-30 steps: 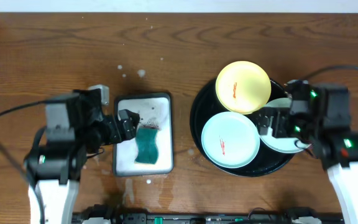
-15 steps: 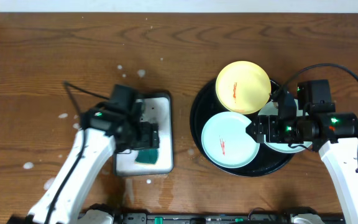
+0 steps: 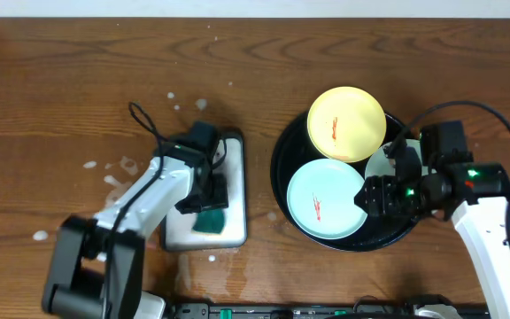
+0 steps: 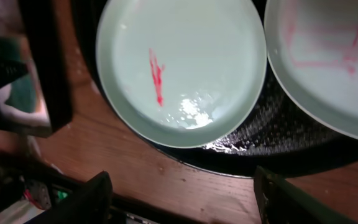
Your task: Clean dirty plates on tray and stack at the side
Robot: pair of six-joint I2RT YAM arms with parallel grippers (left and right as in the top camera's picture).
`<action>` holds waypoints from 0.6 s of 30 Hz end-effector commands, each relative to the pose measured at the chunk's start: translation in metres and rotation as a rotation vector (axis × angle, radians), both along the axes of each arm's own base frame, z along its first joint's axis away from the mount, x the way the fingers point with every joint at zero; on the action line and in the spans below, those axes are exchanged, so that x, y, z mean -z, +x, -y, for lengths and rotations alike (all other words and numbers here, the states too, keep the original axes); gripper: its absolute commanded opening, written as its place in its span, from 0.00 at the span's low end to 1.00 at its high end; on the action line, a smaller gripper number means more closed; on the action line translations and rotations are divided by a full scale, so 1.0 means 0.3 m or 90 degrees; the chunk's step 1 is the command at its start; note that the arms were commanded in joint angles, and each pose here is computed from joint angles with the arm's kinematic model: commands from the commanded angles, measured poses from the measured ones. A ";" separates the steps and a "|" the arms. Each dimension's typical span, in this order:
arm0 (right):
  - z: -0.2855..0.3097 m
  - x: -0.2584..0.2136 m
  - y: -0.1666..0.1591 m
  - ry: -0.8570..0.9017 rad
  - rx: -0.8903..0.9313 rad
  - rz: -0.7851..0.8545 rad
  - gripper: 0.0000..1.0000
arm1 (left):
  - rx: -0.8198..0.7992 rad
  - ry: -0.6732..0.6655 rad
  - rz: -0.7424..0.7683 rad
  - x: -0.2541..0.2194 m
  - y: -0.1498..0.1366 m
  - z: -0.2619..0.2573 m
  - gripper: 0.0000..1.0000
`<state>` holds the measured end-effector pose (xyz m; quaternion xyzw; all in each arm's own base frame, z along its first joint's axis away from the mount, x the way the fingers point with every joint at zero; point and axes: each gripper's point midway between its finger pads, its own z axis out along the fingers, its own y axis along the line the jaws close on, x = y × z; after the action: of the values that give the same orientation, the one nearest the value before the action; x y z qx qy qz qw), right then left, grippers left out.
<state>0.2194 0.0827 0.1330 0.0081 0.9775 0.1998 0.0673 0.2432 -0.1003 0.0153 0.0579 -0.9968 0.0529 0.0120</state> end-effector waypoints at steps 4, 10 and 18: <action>0.064 0.113 -0.019 -0.067 0.059 -0.029 0.69 | -0.007 0.020 -0.026 0.066 -0.011 -0.016 0.11; 0.084 0.184 0.010 -0.084 0.077 -0.002 0.67 | -0.008 0.008 0.009 -0.022 0.031 -0.004 0.07; 0.079 0.247 0.041 -0.077 0.083 0.033 0.54 | -0.007 -0.026 0.097 -0.247 0.078 0.018 0.08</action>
<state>0.2364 0.0611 0.0703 0.0505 0.9824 0.1402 0.1130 0.2541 -0.0992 0.0546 0.0624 -0.9964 0.0549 -0.0181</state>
